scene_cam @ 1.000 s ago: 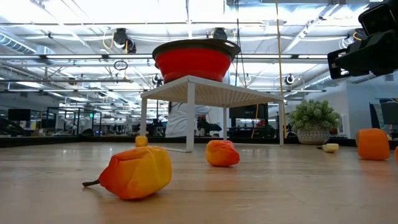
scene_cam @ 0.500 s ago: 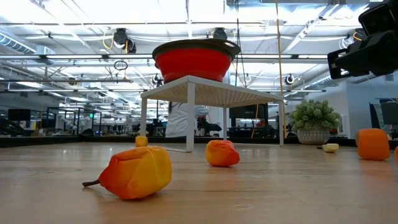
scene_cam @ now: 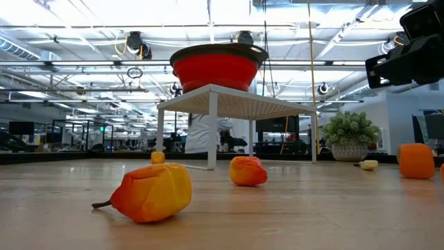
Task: Pick & Place Fruit
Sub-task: Put the pomegranate into the red strainer bowl on the shelf
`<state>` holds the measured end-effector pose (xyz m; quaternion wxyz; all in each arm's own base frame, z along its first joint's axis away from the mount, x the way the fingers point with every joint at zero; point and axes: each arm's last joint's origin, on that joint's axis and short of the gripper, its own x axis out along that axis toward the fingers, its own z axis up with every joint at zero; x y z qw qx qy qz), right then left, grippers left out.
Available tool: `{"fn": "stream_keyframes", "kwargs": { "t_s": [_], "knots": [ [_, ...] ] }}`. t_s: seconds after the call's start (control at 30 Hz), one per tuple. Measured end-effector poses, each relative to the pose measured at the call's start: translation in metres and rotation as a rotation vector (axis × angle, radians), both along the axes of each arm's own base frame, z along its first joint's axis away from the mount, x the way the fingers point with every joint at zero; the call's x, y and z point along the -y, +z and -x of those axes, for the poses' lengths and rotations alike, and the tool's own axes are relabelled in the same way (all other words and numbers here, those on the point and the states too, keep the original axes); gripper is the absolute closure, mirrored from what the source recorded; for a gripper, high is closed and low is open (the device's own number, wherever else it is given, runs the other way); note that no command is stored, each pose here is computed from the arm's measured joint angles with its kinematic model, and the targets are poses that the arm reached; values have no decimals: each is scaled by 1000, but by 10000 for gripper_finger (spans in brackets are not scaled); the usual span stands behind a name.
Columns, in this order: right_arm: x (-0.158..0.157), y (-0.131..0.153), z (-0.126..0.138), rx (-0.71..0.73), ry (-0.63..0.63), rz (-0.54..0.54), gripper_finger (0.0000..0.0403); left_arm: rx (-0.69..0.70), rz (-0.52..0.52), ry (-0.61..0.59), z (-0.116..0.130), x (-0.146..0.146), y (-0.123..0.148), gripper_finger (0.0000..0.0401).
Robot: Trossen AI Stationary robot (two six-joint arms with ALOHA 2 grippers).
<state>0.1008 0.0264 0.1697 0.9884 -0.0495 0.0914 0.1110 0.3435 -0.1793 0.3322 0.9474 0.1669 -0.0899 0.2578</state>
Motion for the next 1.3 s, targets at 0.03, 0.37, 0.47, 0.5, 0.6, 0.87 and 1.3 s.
{"fn": "stream_keyframes", "kwargs": {
  "t_s": [0.03, 0.37, 0.47, 0.5, 0.6, 0.87, 1.3],
  "knots": [
    [0, 0, 0, 0, 0, 0, 403, -20, -26, 23, 0, -1, 0, 221],
    [0, 0, 0, 0, 0, 0, 403, -166, -202, 251, -6, -15, 26, 201],
    [0, 0, 0, 0, 0, 0, 403, -215, -278, 294, -8, -21, 30, 200],
    [0, 0, 0, 0, 0, 0, 403, -233, -302, 307, -9, -23, 30, 200],
    [0, 0, 0, 0, 0, 0, 403, -264, -340, 342, -13, -31, 31, 200],
    [0, 0, 0, 0, 0, 0, 403, -284, -349, 396, -20, -49, 31, 199],
    [0, 0, 0, 0, 0, -4, 403, -346, -129, 614, -22, -73, 27, 199]
  ]
}}
